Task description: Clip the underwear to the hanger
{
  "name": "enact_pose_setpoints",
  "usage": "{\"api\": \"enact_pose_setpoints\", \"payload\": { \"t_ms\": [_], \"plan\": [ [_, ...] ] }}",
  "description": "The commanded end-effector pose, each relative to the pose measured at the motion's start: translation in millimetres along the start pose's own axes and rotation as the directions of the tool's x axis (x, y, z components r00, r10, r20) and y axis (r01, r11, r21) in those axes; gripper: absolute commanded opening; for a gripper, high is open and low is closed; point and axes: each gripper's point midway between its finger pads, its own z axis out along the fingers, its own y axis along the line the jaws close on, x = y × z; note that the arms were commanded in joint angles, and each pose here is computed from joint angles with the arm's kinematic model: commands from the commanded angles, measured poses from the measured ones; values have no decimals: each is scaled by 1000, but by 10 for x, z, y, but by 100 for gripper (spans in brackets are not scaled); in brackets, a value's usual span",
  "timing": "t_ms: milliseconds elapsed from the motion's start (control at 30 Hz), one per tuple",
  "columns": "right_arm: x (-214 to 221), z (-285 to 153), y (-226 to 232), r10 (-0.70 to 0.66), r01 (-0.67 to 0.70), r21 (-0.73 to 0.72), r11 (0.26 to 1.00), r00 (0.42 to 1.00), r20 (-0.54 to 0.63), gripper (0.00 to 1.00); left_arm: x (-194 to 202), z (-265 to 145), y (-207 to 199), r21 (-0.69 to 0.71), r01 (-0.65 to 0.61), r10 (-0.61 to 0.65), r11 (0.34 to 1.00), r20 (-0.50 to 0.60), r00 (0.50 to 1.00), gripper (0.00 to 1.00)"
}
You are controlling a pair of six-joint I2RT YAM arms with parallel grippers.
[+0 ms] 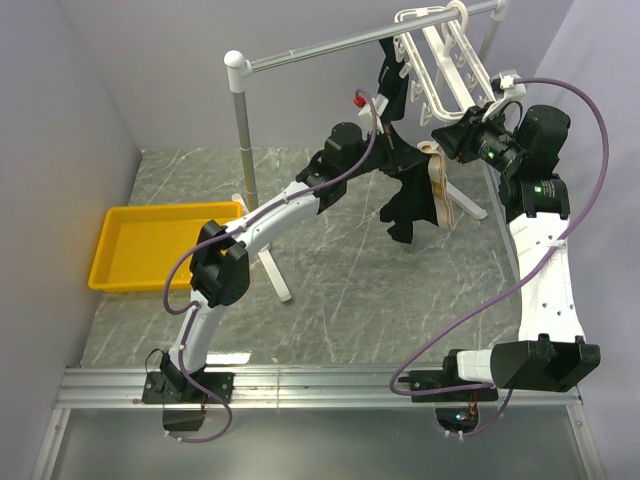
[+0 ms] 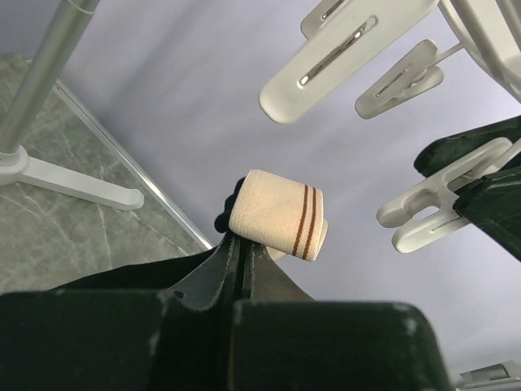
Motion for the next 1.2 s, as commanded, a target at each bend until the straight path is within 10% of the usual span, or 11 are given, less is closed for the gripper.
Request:
{"api": "enact_pose_setpoints", "payload": {
  "t_ms": [0, 1167],
  "plan": [
    [-54, -48, 90, -27, 28, -26, 999, 1000, 16, 0, -128, 51, -325, 90, 7, -11, 996, 46, 999, 0],
    [25, -26, 16, -48, 49, 16, 999, 999, -6, 0, -276, 83, -576, 139, 16, -31, 990, 103, 994, 0]
  ]
}}
